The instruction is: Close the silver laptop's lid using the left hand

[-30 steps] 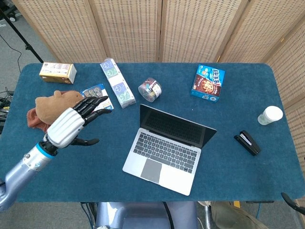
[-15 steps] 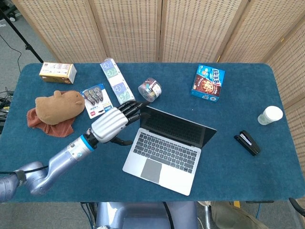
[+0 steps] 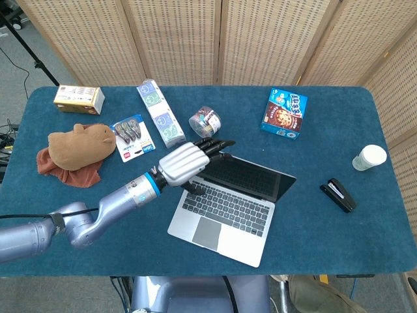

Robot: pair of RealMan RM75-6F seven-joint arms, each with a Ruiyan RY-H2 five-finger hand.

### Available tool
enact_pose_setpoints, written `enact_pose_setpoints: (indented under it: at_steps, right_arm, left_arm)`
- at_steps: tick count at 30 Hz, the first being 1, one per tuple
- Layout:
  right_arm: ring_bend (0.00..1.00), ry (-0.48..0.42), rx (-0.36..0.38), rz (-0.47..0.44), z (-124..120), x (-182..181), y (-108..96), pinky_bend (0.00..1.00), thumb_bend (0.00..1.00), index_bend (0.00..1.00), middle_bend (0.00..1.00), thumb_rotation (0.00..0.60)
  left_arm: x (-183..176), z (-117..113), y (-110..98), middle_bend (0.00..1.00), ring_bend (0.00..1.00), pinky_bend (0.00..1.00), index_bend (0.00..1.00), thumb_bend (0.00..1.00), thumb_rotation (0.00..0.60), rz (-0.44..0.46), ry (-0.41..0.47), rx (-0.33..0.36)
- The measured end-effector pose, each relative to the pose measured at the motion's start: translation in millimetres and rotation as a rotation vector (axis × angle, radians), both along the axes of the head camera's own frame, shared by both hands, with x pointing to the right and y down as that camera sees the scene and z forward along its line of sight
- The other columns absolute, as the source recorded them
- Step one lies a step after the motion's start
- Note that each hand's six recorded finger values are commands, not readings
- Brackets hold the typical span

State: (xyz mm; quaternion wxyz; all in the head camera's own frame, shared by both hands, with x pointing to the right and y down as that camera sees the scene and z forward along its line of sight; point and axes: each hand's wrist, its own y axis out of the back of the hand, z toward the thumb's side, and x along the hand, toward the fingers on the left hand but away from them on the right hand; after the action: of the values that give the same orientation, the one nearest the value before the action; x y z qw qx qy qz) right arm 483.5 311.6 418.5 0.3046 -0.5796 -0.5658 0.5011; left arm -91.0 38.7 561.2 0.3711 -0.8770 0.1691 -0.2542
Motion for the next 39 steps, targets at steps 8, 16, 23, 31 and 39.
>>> enact_pose_setpoints:
  at_steps: [8, 16, 23, 31, 39]
  right_arm:
    - [0.00, -0.004, 0.001, 0.024, -3.2, 6.3, 4.6, 0.00, 0.19, 0.00, 0.00, 0.600]
    - [0.00, -0.010, -0.007, 0.042, -2.0, 13.3, 5.7, 0.00, 0.19, 0.00, 0.00, 0.600]
    - [0.00, -0.013, -0.013, 0.045, -0.6, 15.1, 5.4, 0.00, 0.19, 0.00, 0.00, 0.600]
    - [0.00, -0.013, -0.022, 0.045, 1.0, 15.1, 5.0, 0.00, 0.19, 0.00, 0.00, 0.600]
    - [0.00, -0.009, -0.022, 0.046, 0.0, 15.1, 5.3, 0.00, 0.19, 0.00, 0.00, 0.600]
  left_arm:
    - [20.6, 5.7, -4.8, 0.06, 0.06, 0.11, 0.20, 0.12, 0.600, 0.041, -0.029, 0.007]
    - [38.6, 17.1, -7.3, 0.06, 0.06, 0.11, 0.20, 0.12, 0.600, 0.059, -0.046, -0.013]
    - [47.4, 30.2, -5.7, 0.06, 0.07, 0.11, 0.20, 0.12, 0.600, 0.065, -0.066, -0.040]
    - [48.6, 40.0, 0.7, 0.06, 0.07, 0.11, 0.20, 0.12, 0.600, 0.072, -0.082, -0.063]
    - [45.4, 38.3, 10.7, 0.06, 0.07, 0.11, 0.20, 0.12, 0.600, 0.083, -0.085, -0.099]
